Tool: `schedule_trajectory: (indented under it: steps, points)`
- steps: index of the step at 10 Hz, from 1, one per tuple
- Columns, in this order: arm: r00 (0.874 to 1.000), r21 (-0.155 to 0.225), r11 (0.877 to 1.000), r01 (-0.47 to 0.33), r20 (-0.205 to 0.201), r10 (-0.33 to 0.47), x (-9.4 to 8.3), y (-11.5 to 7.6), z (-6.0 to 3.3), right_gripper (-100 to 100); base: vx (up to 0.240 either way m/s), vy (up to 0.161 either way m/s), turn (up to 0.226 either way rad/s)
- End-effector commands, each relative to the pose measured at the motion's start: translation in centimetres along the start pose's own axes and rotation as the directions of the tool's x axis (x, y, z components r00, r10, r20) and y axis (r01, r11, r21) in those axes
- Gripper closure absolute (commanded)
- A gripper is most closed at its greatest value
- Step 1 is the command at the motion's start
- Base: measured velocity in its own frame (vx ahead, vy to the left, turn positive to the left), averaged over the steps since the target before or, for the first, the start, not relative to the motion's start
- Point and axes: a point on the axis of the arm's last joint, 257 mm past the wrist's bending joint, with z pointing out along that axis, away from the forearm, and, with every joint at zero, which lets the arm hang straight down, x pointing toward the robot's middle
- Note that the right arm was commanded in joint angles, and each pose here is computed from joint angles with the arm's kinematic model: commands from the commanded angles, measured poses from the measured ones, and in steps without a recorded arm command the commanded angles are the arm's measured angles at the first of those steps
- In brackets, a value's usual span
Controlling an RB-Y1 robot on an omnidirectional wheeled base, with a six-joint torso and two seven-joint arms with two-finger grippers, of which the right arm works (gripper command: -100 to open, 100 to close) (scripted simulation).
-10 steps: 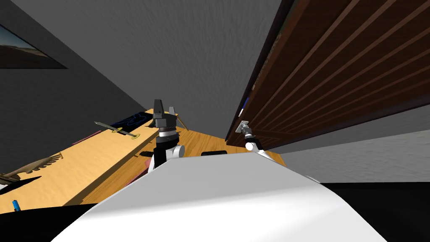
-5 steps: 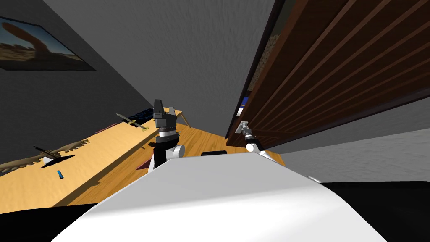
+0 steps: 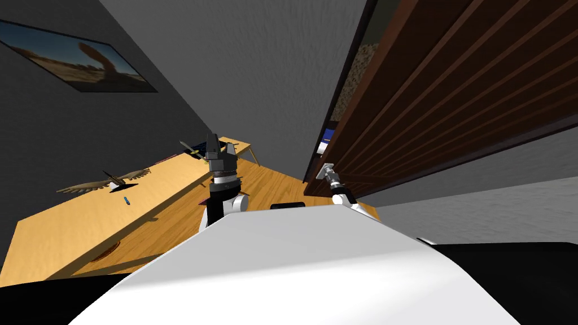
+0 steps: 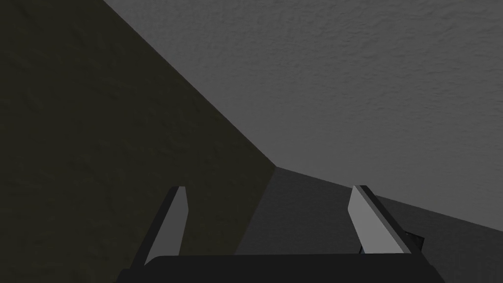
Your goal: Pull the door open
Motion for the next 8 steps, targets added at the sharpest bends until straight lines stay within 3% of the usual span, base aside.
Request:
schedule_trajectory:
  steps: [1, 3, 4, 5, 8]
  points:
    - [1.0, 0.02, 1.0, -0.004, -0.003, 0.004, 0.1, -0.3, -0.4, 100, -0.27, -0.073, 0.172]
    - [1.0, 0.039, 0.999, -0.006, -0.004, 0.006, 0.2, -0.5, -0.83, 100, -0.278, -0.088, 0.139]
    - [1.0, 0.034, 0.999, -0.003, 0.002, 0.002, 0.0, -0.4, -0.74, 100, -0.104, -0.036, 0.04]
    - [1.0, 0.049, 0.999, -0.005, 0.008, 0.004, -0.3, -0.7, -1.22, 100, -0.143, -0.023, 0.15]
    - [1.0, 0.069, 0.998, -0.004, 0.003, 0.004, -0.1, -0.8, -1.65, 100, -0.232, -0.064, 0.146]
